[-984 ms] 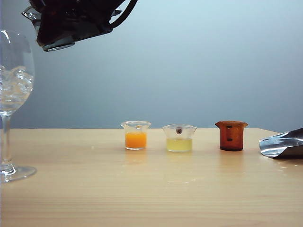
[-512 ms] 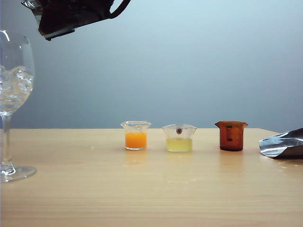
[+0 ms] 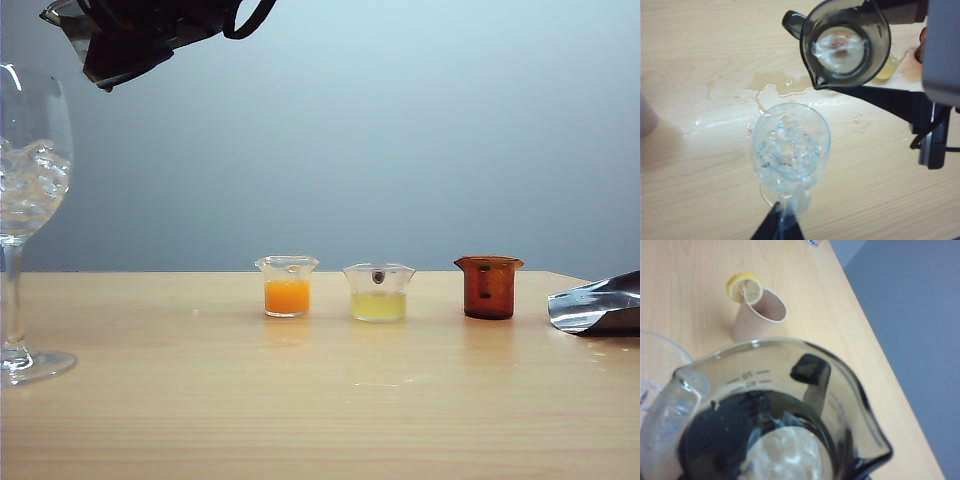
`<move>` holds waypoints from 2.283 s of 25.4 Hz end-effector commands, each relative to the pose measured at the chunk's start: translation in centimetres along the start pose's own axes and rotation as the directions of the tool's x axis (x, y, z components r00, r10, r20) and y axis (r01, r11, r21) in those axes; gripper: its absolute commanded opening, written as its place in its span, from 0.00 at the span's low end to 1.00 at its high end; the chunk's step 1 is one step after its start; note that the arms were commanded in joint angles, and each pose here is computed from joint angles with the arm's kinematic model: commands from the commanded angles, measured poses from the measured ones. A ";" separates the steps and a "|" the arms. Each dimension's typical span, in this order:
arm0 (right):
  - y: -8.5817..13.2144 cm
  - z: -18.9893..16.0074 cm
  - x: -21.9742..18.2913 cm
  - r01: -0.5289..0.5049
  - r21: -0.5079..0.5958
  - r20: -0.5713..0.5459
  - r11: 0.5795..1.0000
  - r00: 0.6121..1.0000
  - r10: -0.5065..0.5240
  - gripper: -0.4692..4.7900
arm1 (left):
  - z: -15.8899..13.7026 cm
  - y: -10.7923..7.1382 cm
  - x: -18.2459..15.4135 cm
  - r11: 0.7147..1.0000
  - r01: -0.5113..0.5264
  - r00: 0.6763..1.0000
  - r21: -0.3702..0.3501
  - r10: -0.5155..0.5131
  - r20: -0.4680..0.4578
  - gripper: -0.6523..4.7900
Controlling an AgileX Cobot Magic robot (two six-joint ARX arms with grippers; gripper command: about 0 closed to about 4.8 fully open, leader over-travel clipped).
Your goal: Pick up the first measuring cup from the left, pour the coconut rum inside into the goblet, and finally put the measuring cup back in its original place.
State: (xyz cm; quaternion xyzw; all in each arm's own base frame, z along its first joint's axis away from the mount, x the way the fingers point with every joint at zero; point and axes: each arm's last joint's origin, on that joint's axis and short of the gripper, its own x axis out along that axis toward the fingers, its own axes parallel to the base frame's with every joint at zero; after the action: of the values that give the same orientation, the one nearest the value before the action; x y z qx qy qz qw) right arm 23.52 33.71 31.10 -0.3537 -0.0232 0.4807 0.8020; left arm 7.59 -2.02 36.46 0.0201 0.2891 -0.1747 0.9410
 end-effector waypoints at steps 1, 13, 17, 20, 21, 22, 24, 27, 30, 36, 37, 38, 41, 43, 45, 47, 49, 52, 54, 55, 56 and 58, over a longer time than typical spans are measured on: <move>-0.2 0.5 -0.3 0.044 -0.056 -0.005 0.997 0.999 -0.044 0.49 | 0.1 0.0 -0.1 1.000 0.001 1.000 0.002 -0.001 0.014 0.12; -0.1 0.4 -0.3 0.039 -0.142 -0.012 0.989 0.999 -0.041 0.48 | 0.1 0.0 -0.1 1.000 0.001 1.000 0.002 -0.001 0.014 0.12; 0.1 0.7 -0.3 0.038 -0.178 -0.003 0.983 0.999 -0.039 0.46 | 0.1 0.0 -0.1 1.000 0.001 1.000 0.002 -0.001 0.014 0.12; 0.3 0.9 -0.3 0.036 -0.222 0.005 0.974 0.999 -0.036 0.46 | 0.1 0.0 -0.1 1.000 0.001 1.000 0.002 -0.001 0.014 0.12; 0.4 1.0 -0.3 0.034 -0.232 0.008 0.972 0.999 -0.033 0.46 | 0.1 0.0 -0.1 1.000 0.001 1.000 0.002 -0.001 0.014 0.12; 0.4 1.1 -0.3 0.037 -0.235 0.006 0.971 0.999 -0.037 0.46 | 0.1 0.0 -0.1 1.000 0.001 1.000 0.002 -0.001 0.014 0.12; 0.5 1.1 -0.3 0.045 -0.241 0.005 0.970 0.999 -0.045 0.46 | 0.1 0.0 -0.1 1.000 0.001 1.000 0.002 -0.001 0.014 0.12; 0.4 1.3 -0.3 0.060 -0.275 0.022 0.959 0.998 -0.056 0.46 | 0.1 0.0 -0.1 1.000 0.001 1.000 0.002 -0.001 0.014 0.12; 0.4 1.4 -0.3 0.070 -0.286 0.032 0.956 0.997 -0.063 0.46 | 0.1 0.0 -0.1 1.000 0.001 1.000 0.002 -0.001 0.014 0.12; 0.3 1.5 -0.3 0.081 -0.323 0.043 0.943 0.997 -0.071 0.46 | 0.1 0.0 -0.1 1.000 0.001 1.000 0.002 -0.001 0.014 0.12; 0.3 1.6 -0.3 0.082 -0.330 0.044 0.940 0.997 -0.071 0.46 | 0.1 0.0 -0.1 1.000 0.001 1.000 0.002 -0.001 0.014 0.12; 0.3 1.5 -0.3 0.082 -0.332 0.044 0.940 0.997 -0.071 0.46 | 0.1 0.0 -0.1 1.000 0.001 1.000 0.002 -0.001 0.014 0.12; 0.3 1.6 -0.3 0.085 -0.354 0.050 0.931 0.996 -0.072 0.46 | 0.1 0.0 -0.1 1.000 0.001 1.000 0.002 -0.001 0.014 0.12; 0.2 1.7 -0.3 0.097 -0.376 0.062 0.922 0.995 -0.079 0.46 | 0.1 0.0 -0.1 1.000 0.001 1.000 0.002 -0.001 0.014 0.12; 0.2 1.8 -0.3 0.103 -0.387 0.072 0.916 0.994 -0.081 0.46 | 0.1 0.0 -0.1 1.000 0.001 1.000 0.002 -0.001 0.014 0.12; 0.2 1.8 -0.3 0.098 -0.411 0.084 0.906 0.994 -0.070 0.46 | 0.1 0.0 -0.1 1.000 0.001 1.000 0.002 -0.001 0.014 0.12; 0.1 1.9 -0.3 0.107 -0.430 0.091 0.897 0.993 -0.075 0.46 | 0.1 0.0 -0.1 1.000 0.001 1.000 0.002 -0.001 0.014 0.12; 0.1 1.9 -0.3 0.108 -0.446 0.094 0.889 0.993 -0.073 0.46 | 0.1 0.0 -0.1 1.000 0.001 1.000 0.002 -0.001 0.014 0.12; 0.1 1.9 -0.3 0.108 -0.452 0.094 0.885 0.993 -0.073 0.46 | 0.1 0.0 -0.1 1.000 0.001 1.000 0.002 -0.001 0.014 0.12; 0.1 1.9 -0.3 0.108 -0.469 0.094 0.876 0.993 -0.072 0.46 | 0.1 0.0 -0.1 1.000 0.001 1.000 0.002 -0.001 0.014 0.12; 0.1 1.9 -0.3 0.110 -0.474 0.095 0.874 0.993 -0.073 0.46 | 0.1 0.0 -0.1 1.000 0.001 1.000 0.002 -0.001 0.014 0.12; 0.1 1.9 -0.3 0.110 -0.492 0.094 0.864 0.993 -0.073 0.46 | 0.1 0.0 -0.1 1.000 0.001 1.000 0.002 -0.001 0.014 0.12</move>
State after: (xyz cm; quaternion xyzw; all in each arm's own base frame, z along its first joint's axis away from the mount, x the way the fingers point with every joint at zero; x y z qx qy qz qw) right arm 22.65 34.54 31.77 -0.5337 -0.1712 0.4405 0.7013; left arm 7.59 -2.02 36.46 0.0201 0.2891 -0.1747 0.9410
